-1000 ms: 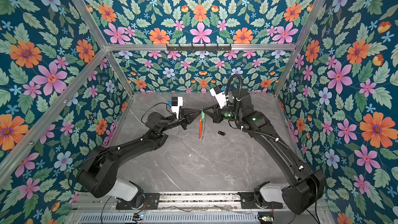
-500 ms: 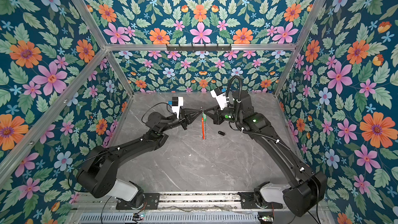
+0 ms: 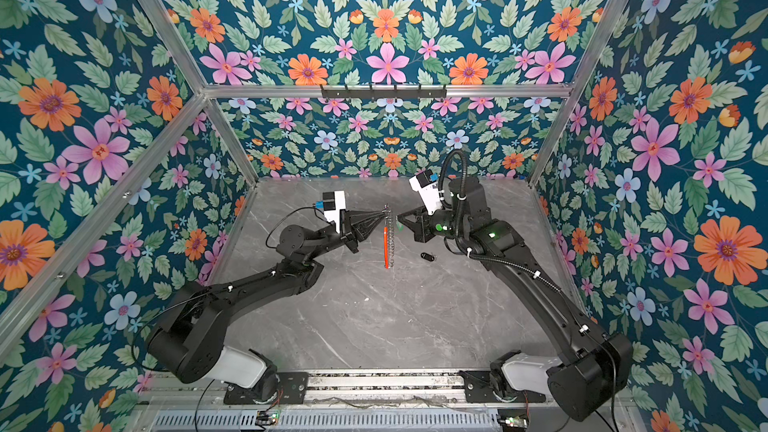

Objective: Put the keys on the keyring

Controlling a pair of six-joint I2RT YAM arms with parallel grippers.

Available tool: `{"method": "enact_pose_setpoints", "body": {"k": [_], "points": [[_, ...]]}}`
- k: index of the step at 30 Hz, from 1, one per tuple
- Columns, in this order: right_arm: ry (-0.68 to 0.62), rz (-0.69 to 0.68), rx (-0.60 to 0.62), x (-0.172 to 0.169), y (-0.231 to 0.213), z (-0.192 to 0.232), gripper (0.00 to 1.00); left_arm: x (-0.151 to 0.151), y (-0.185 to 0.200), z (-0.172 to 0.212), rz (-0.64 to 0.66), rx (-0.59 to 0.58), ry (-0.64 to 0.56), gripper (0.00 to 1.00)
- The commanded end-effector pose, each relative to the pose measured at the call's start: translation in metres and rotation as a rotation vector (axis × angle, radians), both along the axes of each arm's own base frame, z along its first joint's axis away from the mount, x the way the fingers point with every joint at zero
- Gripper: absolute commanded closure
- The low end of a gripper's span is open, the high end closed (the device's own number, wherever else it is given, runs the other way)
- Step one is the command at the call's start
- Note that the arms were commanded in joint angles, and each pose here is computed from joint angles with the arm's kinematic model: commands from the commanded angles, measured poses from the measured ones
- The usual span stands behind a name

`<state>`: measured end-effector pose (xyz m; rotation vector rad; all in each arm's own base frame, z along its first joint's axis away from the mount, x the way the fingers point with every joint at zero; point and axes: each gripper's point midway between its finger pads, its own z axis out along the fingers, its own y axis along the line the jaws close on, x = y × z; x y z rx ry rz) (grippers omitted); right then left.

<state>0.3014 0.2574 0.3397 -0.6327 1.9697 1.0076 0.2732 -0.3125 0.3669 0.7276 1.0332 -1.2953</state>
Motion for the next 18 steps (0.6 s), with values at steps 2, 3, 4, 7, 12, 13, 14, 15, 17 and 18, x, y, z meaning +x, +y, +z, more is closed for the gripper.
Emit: {"method": "enact_pose_setpoints", "body": {"k": [2, 3, 4, 7, 12, 13, 14, 15, 17, 18], "points": [[-0.002, 0.017, 0.002, -0.004, 0.001, 0.001, 1.0, -0.009, 0.01, 0.025, 0.013, -0.09, -0.089, 1.0], [0.0, 0.026, 0.009, -0.005, 0.002, 0.003, 1.0, -0.009, 0.011, 0.026, 0.01, -0.101, -0.09, 1.0], [0.004, 0.034, 0.018, -0.007, 0.003, 0.004, 1.0, -0.009, 0.012, 0.027, 0.008, -0.113, -0.089, 1.0], [0.004, 0.05, 0.041, -0.011, 0.004, 0.011, 1.0, -0.009, 0.013, 0.03, 0.0, -0.137, -0.085, 1.0], [-0.021, 0.053, 0.05, -0.014, 0.003, 0.021, 1.0, -0.005, 0.009, 0.024, -0.005, -0.122, -0.062, 1.0], [-0.026, 0.06, 0.055, -0.015, 0.004, 0.024, 1.0, -0.003, 0.008, 0.022, -0.007, -0.115, -0.055, 1.0], [-0.031, 0.065, 0.06, -0.015, 0.004, 0.027, 1.0, -0.002, 0.007, 0.021, -0.008, -0.112, -0.049, 1.0], [-0.037, 0.07, 0.064, -0.016, 0.005, 0.029, 1.0, -0.001, 0.006, 0.019, -0.008, -0.109, -0.043, 1.0], [-0.045, 0.09, 0.078, -0.017, 0.007, 0.034, 1.0, 0.0, 0.004, 0.016, -0.011, -0.103, -0.036, 1.0], [-0.051, 0.101, 0.085, -0.018, 0.008, 0.037, 1.0, 0.0, 0.004, 0.015, -0.011, -0.101, -0.033, 1.0]]}}
